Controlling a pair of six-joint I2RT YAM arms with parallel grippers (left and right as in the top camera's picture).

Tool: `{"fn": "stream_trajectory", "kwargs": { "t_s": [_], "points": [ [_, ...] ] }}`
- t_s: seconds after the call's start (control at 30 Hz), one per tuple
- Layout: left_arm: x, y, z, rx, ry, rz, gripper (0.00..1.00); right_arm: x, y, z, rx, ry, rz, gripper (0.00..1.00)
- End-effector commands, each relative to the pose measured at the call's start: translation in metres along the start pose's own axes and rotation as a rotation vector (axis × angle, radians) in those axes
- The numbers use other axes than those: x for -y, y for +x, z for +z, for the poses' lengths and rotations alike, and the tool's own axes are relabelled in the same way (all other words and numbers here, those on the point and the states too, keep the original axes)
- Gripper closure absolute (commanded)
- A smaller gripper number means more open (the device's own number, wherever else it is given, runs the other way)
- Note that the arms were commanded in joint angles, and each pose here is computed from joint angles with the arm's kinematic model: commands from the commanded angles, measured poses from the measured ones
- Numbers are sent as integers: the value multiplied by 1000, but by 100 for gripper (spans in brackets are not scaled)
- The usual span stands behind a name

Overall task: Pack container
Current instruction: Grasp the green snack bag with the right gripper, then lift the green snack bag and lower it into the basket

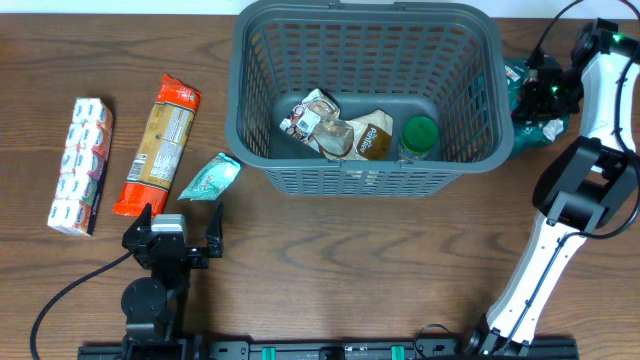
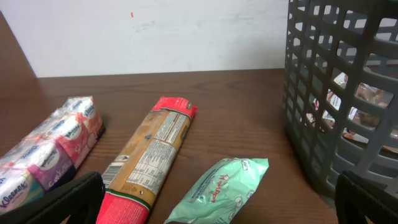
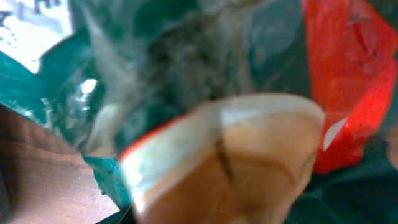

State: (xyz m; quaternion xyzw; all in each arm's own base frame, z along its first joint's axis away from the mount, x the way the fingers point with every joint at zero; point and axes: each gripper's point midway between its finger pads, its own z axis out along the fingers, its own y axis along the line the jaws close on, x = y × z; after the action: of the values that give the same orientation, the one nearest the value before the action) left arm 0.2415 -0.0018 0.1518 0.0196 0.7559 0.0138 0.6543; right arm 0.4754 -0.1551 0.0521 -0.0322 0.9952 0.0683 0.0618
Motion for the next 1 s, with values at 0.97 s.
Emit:
{"fn": "stream_trajectory", "kwargs": {
  "t_s": [0.97],
  "points": [
    [-1,15,2,-34,-8,14,2,-279,83,-406,899,45,-421,98]
  ]
}}
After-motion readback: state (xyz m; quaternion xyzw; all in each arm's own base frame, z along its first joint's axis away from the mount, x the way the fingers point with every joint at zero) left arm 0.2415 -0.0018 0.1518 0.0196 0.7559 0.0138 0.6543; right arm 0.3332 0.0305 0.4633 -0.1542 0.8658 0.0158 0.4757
